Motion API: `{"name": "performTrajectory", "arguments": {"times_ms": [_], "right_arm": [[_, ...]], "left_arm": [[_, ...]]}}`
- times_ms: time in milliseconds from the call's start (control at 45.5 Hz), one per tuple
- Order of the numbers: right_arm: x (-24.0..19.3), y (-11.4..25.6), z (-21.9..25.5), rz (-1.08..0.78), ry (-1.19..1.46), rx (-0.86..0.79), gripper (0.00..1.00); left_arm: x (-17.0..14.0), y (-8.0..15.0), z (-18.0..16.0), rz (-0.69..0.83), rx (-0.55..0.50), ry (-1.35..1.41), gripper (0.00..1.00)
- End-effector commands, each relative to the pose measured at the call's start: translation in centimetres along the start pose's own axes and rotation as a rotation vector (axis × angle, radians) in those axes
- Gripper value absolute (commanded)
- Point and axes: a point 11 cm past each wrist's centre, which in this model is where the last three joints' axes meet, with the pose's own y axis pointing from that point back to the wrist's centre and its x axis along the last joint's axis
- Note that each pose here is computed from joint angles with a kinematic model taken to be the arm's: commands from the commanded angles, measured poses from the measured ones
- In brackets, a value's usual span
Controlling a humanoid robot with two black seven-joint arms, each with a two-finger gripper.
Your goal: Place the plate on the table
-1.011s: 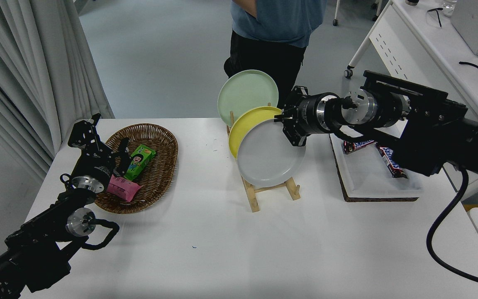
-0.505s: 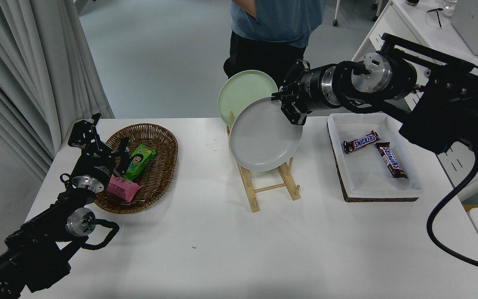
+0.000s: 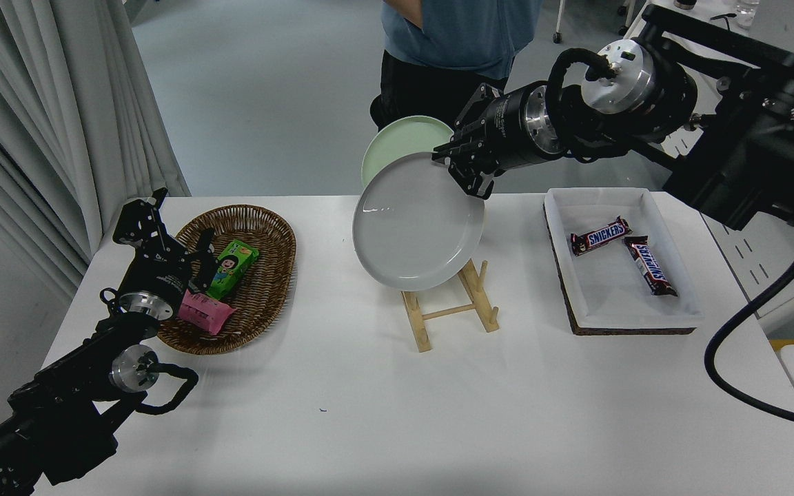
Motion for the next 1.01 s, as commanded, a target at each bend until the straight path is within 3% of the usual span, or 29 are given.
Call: {"name": "performTrajectory", "arguments": {"times_ms": [0, 659, 989], "right_arm": [[-0.8, -1.6, 2.8, 0.01, -0.065, -0.116, 0.0], [-1.8, -8.7, 12.1, 0.087, -0.312, -0.36, 0.0], [4.3, -10.8, 12.4, 0.205, -0.469, -0.349, 0.0]], "left_arm": [[0.0, 0.0, 0.0, 0.0, 0.0, -0.001, 1.0], [0.0, 0.0, 0.0, 0.0, 0.0, 0.0, 1.0], [0.0, 0.0, 0.0, 0.0, 0.0, 0.0, 1.0]]}}
